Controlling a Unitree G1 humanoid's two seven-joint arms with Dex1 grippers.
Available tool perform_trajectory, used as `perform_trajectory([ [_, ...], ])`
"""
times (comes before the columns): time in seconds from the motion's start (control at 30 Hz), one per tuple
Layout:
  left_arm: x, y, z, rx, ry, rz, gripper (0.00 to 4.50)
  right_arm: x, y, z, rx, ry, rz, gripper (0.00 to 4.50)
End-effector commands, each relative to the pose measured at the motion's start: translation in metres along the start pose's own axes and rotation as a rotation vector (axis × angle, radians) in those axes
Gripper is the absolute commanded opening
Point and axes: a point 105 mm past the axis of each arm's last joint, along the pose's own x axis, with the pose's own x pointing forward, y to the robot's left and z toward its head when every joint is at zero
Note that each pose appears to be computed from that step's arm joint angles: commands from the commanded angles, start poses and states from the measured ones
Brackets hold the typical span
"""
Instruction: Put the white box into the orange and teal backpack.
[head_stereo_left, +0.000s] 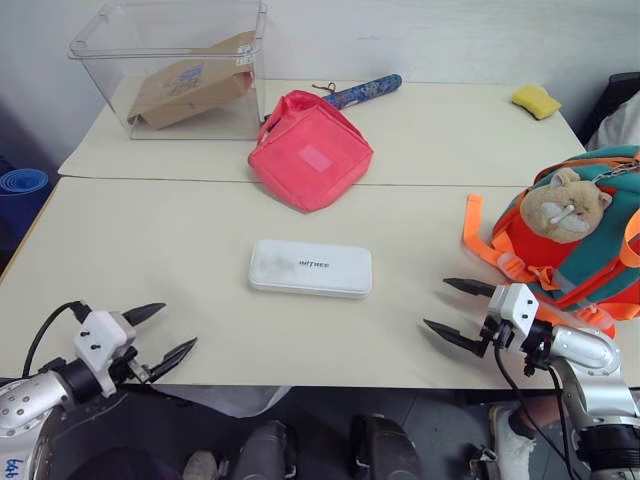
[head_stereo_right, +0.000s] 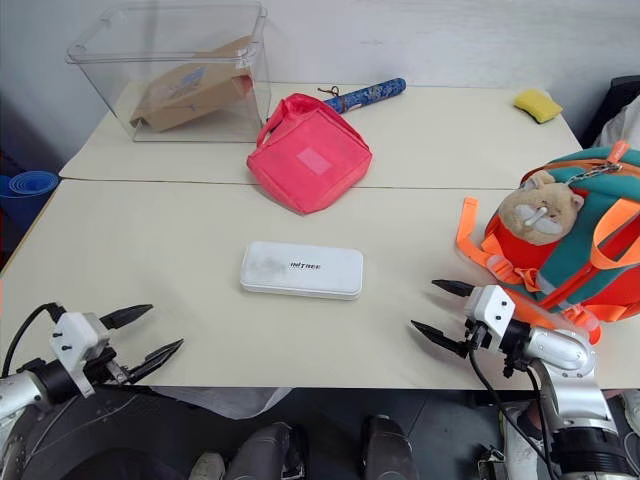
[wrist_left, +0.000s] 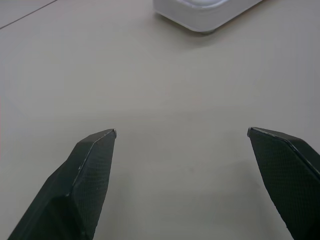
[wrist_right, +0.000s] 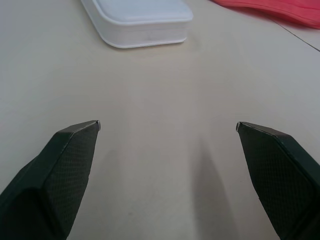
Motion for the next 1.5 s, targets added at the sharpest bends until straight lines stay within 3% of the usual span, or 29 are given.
perform_trajectory([
  [0.03,0.002,0.002,0.007,0.016,-0.023,0.008,4.40,-0.002,-0.003,0.008,-0.036,-0.015,-0.001,4.49],
  [0.2,0.007,0.008,0.021,-0.032,-0.059,-0.013,4.40,0.003,0.000,0.015,-0.026,-0.039,0.013,4.49],
  [0.27,0.014,0.021,0.035,-0.070,-0.090,0.030,4.50,0.012,-0.002,0.024,-0.008,-0.051,0.019,4.11],
  [0.43,0.047,0.047,0.057,-0.106,-0.104,0.148,2.97,0.041,-0.015,0.033,-0.064,0.009,0.014,2.56],
  [0.7,0.104,0.030,0.054,-0.067,-0.031,0.050,0.61,0.080,-0.033,0.024,-0.133,0.067,-0.038,0.01],
  [0.77,0.110,0.027,0.053,-0.058,-0.031,0.042,0.01,0.092,-0.030,0.029,-0.118,0.042,-0.026,0.00],
  [1.03,0.119,-0.001,0.061,-0.094,-0.060,-0.079,0.01,0.111,0.003,0.042,-0.096,-0.006,0.079,0.00],
  [1.5,0.104,-0.072,0.057,-0.134,-0.070,-0.293,0.01,0.054,0.029,0.037,-0.089,0.111,0.147,0.00],
])
